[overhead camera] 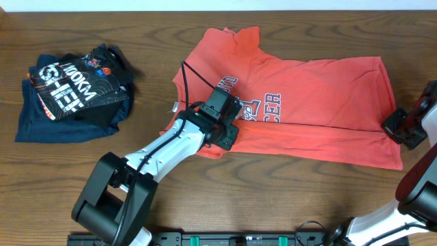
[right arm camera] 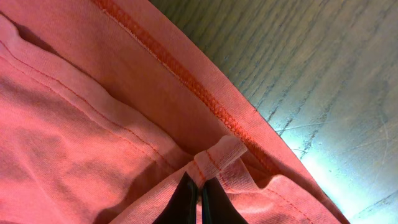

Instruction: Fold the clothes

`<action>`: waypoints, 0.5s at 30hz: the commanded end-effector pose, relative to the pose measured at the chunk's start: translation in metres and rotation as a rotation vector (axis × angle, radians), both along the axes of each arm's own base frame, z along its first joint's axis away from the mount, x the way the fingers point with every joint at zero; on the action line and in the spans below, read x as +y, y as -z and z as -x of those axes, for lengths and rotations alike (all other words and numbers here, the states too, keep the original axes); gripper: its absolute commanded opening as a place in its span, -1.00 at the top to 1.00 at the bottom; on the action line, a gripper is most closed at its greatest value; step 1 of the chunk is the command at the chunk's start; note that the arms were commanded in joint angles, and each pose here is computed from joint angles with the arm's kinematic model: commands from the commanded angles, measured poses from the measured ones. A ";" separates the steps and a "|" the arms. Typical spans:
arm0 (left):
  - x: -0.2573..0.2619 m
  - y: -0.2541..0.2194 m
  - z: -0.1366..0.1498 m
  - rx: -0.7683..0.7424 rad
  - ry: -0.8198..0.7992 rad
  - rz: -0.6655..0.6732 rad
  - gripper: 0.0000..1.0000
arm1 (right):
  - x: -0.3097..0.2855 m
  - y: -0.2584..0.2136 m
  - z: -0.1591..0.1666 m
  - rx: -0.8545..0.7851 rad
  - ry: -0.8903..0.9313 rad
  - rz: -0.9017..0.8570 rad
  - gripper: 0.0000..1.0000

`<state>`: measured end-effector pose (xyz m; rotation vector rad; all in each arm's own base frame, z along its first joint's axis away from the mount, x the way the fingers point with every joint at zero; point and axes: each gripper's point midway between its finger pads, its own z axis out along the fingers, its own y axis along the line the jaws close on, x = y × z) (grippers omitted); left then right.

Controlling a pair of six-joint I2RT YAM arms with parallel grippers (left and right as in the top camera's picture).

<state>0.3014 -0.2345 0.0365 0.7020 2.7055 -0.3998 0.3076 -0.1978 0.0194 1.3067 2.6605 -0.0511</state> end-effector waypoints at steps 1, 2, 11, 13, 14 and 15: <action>0.006 -0.010 -0.021 -0.094 -0.038 -0.029 0.88 | 0.003 0.003 0.000 0.014 -0.023 0.002 0.92; 0.006 -0.011 -0.026 -0.113 -0.047 -0.030 0.88 | 0.003 0.003 0.000 0.015 -0.023 0.001 0.92; 0.007 -0.031 -0.066 -0.246 -0.106 0.047 0.88 | 0.003 0.003 0.001 0.017 -0.023 0.001 0.92; 0.007 -0.036 -0.072 -0.271 -0.115 0.062 0.87 | 0.003 0.003 0.000 0.016 -0.023 0.001 0.92; 0.007 -0.038 -0.076 -0.285 -0.119 0.071 0.88 | 0.003 0.003 0.000 0.016 -0.023 0.001 0.92; 0.006 -0.040 -0.078 -0.296 -0.120 0.077 0.88 | 0.003 0.003 0.000 0.017 -0.023 0.001 0.92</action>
